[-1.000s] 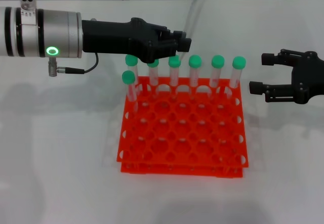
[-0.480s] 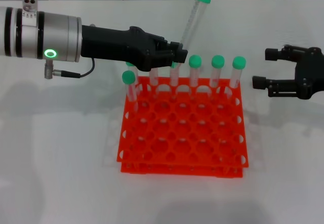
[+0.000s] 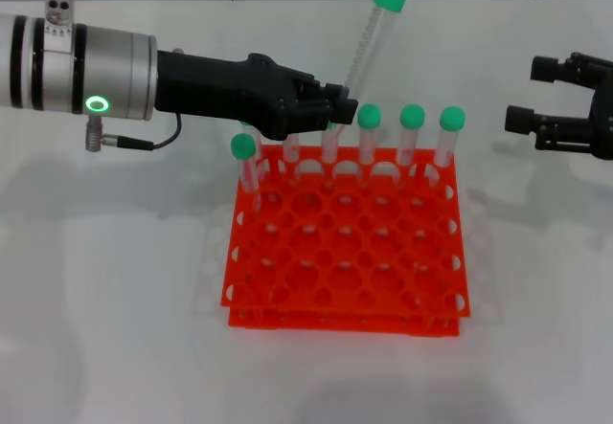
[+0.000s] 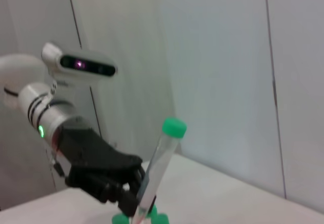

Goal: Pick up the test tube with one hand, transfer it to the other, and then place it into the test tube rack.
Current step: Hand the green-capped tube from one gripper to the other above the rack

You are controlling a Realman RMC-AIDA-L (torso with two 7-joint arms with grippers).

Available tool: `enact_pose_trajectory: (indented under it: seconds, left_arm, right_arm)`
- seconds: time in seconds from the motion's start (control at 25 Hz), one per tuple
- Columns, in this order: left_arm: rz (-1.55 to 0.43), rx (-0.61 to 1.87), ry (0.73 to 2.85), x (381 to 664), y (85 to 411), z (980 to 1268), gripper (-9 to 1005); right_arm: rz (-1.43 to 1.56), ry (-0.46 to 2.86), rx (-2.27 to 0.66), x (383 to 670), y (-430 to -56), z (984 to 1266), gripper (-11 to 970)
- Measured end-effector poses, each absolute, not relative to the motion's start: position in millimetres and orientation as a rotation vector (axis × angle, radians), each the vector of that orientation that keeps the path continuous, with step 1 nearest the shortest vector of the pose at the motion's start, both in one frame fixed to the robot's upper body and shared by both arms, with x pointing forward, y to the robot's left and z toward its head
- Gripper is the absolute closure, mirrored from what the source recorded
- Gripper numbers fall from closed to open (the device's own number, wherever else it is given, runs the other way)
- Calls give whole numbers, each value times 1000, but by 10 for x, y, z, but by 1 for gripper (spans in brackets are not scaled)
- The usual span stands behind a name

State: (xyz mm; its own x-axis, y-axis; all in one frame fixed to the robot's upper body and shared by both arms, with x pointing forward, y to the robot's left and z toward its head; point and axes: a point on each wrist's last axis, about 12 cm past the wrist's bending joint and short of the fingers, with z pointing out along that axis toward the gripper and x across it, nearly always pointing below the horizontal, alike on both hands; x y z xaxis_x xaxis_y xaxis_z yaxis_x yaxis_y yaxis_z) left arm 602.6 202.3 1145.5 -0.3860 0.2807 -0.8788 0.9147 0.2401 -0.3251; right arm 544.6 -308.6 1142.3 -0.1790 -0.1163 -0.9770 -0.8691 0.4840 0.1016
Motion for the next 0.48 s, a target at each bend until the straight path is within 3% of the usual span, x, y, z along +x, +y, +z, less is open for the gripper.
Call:
enact_pose_trajectory:
  seconds: [0.48]
  left_arm:
    - [-1164,1105,1809,6012,1996,11452,746]
  right_arm:
    - [893,1507,-821,5464,-3030,11599,99]
